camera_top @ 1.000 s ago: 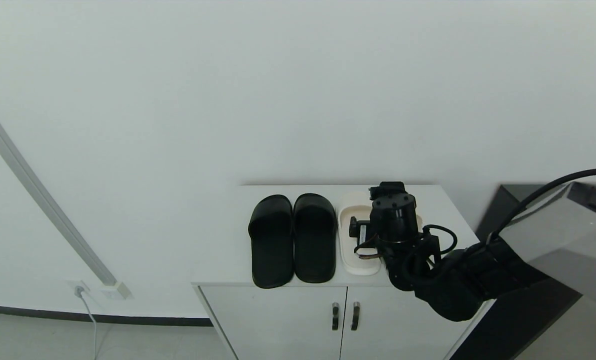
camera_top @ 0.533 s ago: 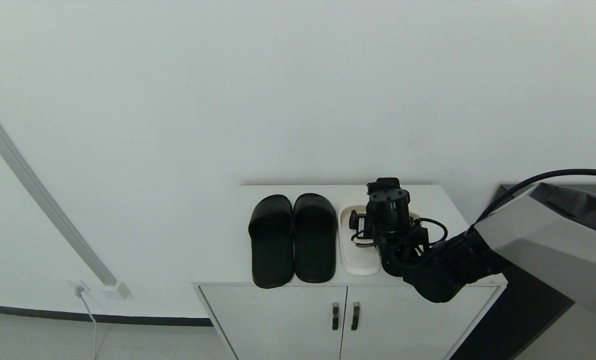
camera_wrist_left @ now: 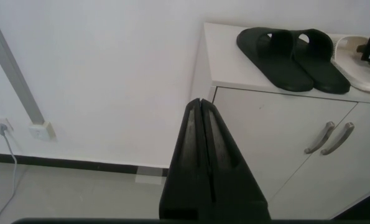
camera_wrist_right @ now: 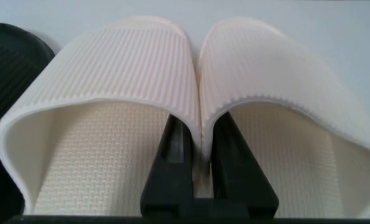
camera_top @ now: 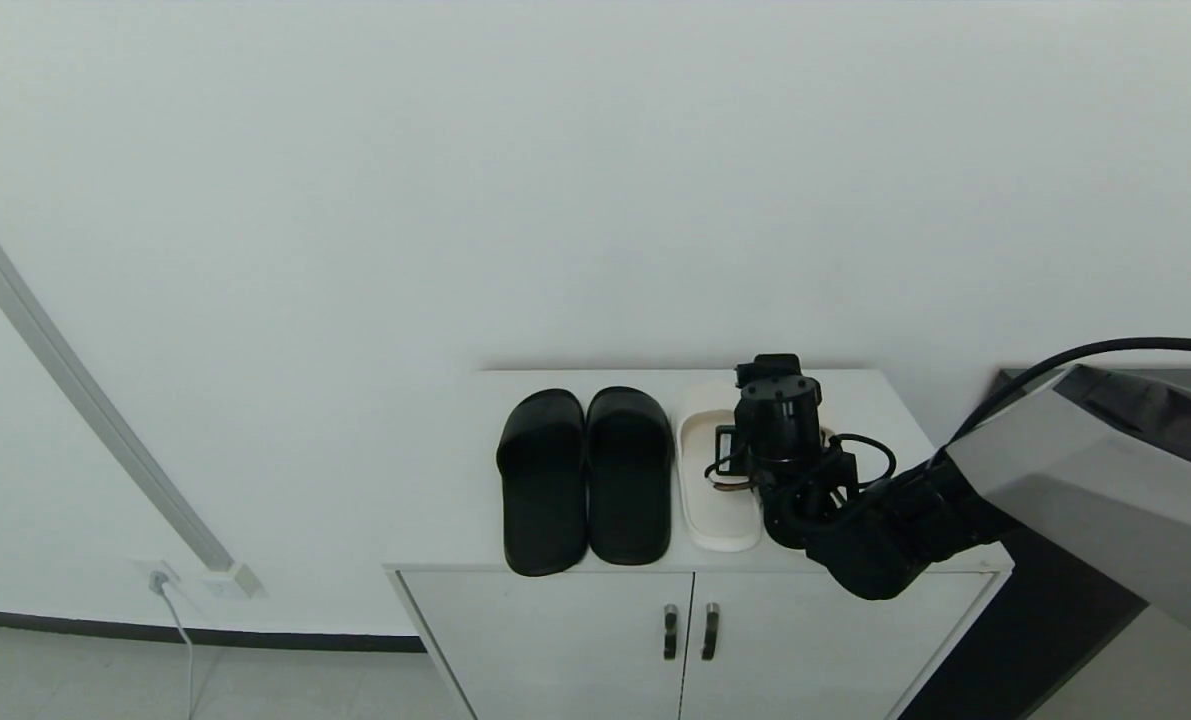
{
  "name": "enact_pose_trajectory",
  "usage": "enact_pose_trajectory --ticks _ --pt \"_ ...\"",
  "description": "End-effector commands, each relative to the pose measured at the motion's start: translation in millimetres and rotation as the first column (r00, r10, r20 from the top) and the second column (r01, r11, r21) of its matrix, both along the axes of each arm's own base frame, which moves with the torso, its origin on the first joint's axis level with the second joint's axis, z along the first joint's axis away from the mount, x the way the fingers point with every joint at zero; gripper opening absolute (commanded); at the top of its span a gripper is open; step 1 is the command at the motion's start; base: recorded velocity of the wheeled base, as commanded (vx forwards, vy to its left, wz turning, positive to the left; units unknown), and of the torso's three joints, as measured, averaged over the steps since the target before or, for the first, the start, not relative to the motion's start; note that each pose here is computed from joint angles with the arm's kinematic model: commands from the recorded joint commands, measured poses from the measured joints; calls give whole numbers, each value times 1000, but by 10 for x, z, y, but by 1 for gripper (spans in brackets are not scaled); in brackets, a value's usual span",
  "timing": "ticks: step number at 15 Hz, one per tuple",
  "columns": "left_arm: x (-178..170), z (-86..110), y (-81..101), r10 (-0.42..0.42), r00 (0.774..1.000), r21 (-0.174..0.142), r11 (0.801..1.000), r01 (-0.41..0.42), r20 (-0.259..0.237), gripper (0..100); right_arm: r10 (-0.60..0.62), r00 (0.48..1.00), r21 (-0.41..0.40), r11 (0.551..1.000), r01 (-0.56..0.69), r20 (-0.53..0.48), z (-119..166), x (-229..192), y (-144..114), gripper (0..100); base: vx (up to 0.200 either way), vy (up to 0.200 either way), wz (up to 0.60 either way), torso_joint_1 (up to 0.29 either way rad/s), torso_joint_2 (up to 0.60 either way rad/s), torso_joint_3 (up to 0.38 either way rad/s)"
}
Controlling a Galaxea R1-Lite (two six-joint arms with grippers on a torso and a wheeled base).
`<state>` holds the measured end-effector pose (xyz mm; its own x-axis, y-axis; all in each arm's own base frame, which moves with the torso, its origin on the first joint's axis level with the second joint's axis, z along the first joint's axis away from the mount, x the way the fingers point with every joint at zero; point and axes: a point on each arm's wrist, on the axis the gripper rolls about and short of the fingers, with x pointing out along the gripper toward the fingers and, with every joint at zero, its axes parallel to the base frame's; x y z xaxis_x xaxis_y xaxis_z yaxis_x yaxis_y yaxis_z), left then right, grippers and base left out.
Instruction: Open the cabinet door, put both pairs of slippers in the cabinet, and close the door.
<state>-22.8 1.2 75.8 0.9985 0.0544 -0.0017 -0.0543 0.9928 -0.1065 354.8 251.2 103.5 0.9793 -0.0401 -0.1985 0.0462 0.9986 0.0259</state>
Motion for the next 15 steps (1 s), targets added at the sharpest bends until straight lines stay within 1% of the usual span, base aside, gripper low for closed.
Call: enact_pose_trajectory --ticks 1,3,4,6,7,8,9,11,13,14,15 --pt "0 0 0 1 1000 -1 1000 -1 0 0 -1 1000 17 1000 0 28 171 -43 -38 0 0 0 0 0 0 0" --pt "0 0 0 1 1000 1 1000 -1 0 0 14 999 10 1000 -15 52 362 -155 -105 0 0 0 0 0 0 0" --pt "0 -2 0 -2 1000 4 1000 2 -2 0 46 997 9 999 -46 68 490 -253 -143 0 0 0 0 0 0 0" --pt "0 0 -1 -5 1000 4 1000 5 0 0 128 987 14 991 -130 95 750 -490 -229 0 0 0 0 0 0 0" --pt "0 0 -1 -5 1000 4 1000 5 0 0 189 977 -3 982 -190 96 818 -608 -281 0 0 0 0 0 0 0" --pt "0 0 -1 -5 1000 2 1000 5 0 0 313 946 -21 950 -312 89 888 -810 -374 0 0 0 0 0 0 0" --pt "0 0 -1 -5 1000 4 1000 5 0 0 400 913 -20 916 -400 80 918 -968 -436 0 0 0 0 0 0 0" --pt "0 0 -2 -7 1000 4 1000 7 0 0 596 802 -3 802 -597 35 924 -1294 -573 0 0 0 0 0 0 0" --pt "0 0 -2 -7 1000 4 1000 7 0 0 736 677 29 676 -736 6 911 -1523 -670 0 0 0 0 0 0 0" --pt "0 -2 -2 -7 1000 4 1000 7 -2 0 778 629 42 628 -777 -1 907 -1573 -685 0 0 0 0 0 0 0" --pt "0 -2 -2 -7 1000 4 1000 7 -2 0 792 611 47 611 -790 -11 894 -1600 -682 0 0 0 0 0 0 0"
